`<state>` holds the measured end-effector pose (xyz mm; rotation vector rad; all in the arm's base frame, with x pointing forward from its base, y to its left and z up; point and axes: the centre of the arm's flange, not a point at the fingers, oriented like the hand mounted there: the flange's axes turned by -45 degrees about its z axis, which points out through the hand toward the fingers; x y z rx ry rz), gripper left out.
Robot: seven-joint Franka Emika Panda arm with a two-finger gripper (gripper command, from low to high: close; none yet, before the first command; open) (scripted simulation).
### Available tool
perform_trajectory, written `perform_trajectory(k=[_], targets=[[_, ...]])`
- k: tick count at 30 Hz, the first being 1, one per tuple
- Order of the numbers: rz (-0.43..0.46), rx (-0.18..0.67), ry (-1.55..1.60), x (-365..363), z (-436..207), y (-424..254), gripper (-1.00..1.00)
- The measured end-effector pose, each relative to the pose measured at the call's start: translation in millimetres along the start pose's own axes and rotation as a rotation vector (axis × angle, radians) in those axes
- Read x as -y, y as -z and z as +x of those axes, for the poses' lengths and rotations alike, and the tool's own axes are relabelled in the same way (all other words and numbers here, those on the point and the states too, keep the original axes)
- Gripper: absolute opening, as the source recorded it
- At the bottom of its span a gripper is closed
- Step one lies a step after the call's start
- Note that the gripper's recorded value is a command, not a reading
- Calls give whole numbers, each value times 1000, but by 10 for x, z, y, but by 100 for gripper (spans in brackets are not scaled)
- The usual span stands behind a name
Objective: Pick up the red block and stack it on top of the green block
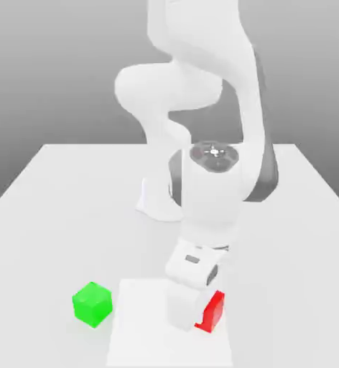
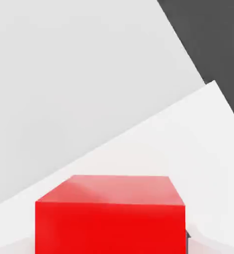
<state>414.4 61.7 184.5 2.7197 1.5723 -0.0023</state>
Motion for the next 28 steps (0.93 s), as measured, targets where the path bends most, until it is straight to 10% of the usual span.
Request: perform_trajectory(k=[25,26,28], targets=[[1,-2,-1192,-720,-1934,57,-100],[1,-1,-1193,-715,-1937,-10,100],[1,-1,-1193,-715,-1937,-10,100]])
